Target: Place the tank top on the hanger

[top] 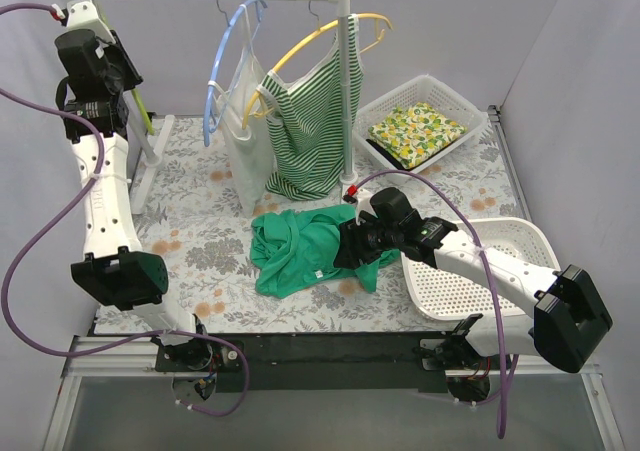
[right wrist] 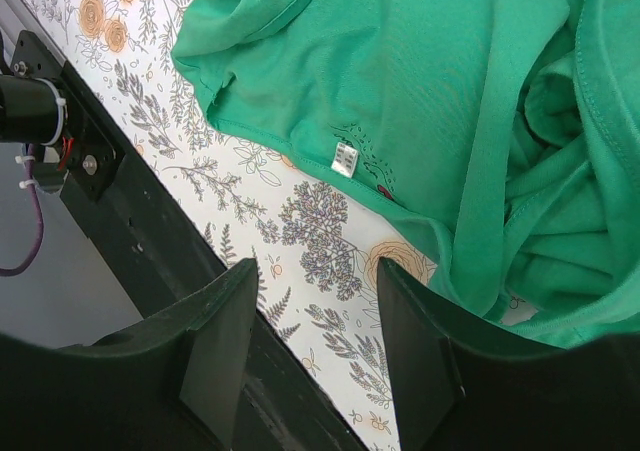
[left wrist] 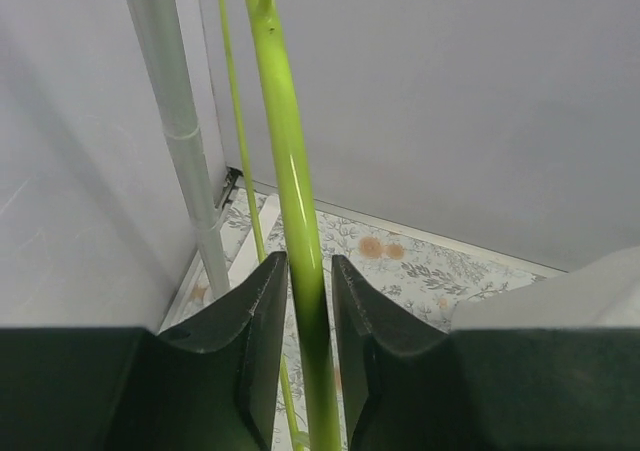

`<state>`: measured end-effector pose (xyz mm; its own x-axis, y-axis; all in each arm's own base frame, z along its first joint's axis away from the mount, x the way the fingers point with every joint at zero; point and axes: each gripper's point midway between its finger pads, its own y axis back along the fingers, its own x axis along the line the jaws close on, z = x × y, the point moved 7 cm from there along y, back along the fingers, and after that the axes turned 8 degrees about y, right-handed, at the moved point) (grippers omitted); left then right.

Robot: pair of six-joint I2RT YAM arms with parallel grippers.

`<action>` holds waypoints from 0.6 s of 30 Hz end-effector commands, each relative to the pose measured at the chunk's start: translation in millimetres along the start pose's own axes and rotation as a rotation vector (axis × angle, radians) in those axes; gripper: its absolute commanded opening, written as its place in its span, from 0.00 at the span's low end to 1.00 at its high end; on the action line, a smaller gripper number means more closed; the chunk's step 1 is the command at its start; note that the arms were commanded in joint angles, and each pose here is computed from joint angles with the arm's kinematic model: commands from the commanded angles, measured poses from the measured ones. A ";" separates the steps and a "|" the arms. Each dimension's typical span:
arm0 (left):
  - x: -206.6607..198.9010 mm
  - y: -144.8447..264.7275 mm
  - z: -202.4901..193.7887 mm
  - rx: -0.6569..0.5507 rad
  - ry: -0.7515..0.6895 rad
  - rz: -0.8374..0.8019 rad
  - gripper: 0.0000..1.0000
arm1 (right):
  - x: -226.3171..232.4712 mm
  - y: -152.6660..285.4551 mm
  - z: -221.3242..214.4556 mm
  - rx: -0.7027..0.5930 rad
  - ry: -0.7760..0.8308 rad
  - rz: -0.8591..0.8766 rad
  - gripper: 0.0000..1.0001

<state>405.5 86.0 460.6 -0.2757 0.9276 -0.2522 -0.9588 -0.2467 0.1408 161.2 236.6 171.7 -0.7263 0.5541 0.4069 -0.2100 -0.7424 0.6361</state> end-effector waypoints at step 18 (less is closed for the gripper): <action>10.1 9.2 -2.9 -0.036 -0.078 0.216 0.24 | 2.9 0.8 5.4 -0.031 0.035 0.028 0.59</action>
<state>405.0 89.9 447.4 -0.4369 0.8852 -0.1595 -0.8954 -0.4113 0.1703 161.3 236.5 171.6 -0.7304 0.5512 0.4033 -0.2094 -0.7428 0.6359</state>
